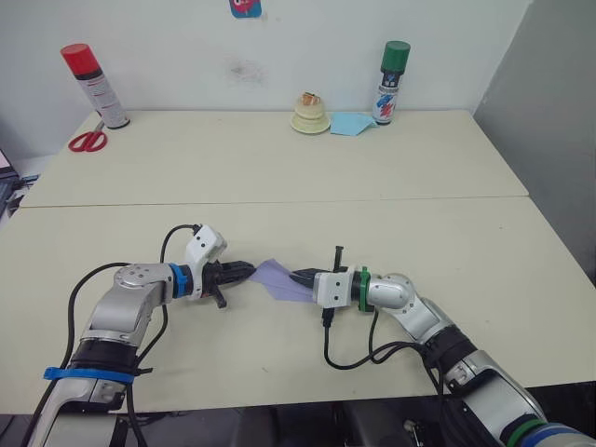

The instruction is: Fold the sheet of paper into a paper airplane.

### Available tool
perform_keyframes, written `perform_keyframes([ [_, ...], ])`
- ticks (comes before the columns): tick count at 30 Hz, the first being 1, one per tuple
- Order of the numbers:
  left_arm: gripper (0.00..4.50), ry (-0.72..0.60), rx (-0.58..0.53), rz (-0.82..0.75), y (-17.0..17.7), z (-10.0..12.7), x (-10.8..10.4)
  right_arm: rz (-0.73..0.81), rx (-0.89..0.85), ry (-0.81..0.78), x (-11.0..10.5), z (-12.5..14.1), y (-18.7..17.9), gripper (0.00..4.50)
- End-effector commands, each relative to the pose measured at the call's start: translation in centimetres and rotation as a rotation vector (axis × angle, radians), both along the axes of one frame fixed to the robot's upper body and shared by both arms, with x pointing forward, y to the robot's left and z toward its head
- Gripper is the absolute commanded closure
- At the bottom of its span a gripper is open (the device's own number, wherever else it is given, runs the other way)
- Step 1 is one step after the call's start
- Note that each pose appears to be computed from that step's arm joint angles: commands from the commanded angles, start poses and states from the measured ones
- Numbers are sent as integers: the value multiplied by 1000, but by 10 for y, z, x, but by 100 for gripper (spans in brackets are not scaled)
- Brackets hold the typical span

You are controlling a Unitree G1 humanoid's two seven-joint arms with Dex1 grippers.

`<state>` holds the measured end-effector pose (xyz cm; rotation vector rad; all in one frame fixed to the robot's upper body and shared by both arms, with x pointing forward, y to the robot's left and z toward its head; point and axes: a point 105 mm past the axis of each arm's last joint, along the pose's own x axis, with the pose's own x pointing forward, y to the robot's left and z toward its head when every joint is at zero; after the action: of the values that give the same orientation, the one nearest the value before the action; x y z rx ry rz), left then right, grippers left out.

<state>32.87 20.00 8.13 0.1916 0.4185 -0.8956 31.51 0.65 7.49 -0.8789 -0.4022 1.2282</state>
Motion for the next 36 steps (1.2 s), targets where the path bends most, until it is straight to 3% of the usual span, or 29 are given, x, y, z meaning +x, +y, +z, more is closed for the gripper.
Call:
perform_keyframes([
  [1,414,77,47,15,5,-20,-9,35,-57,-72,-2,-6,-1,445],
  [13,414,29,55,-16,6,-12,-11,47,-99,-131,0,-16,-1,445],
  [18,414,30,60,-62,0,-14,-16,-43,59,94,6,-9,-2,445],
  [21,414,25,62,-77,-3,-14,-16,-79,132,259,8,-2,-2,384],
  [25,414,14,76,-94,-4,-14,-15,-98,142,424,6,1,1,256],
  [32,414,-43,113,-153,-9,-12,-11,-111,161,804,-1,17,12,256],
  [36,414,-86,201,-225,-11,-20,-13,-128,123,841,9,26,17,256],
])
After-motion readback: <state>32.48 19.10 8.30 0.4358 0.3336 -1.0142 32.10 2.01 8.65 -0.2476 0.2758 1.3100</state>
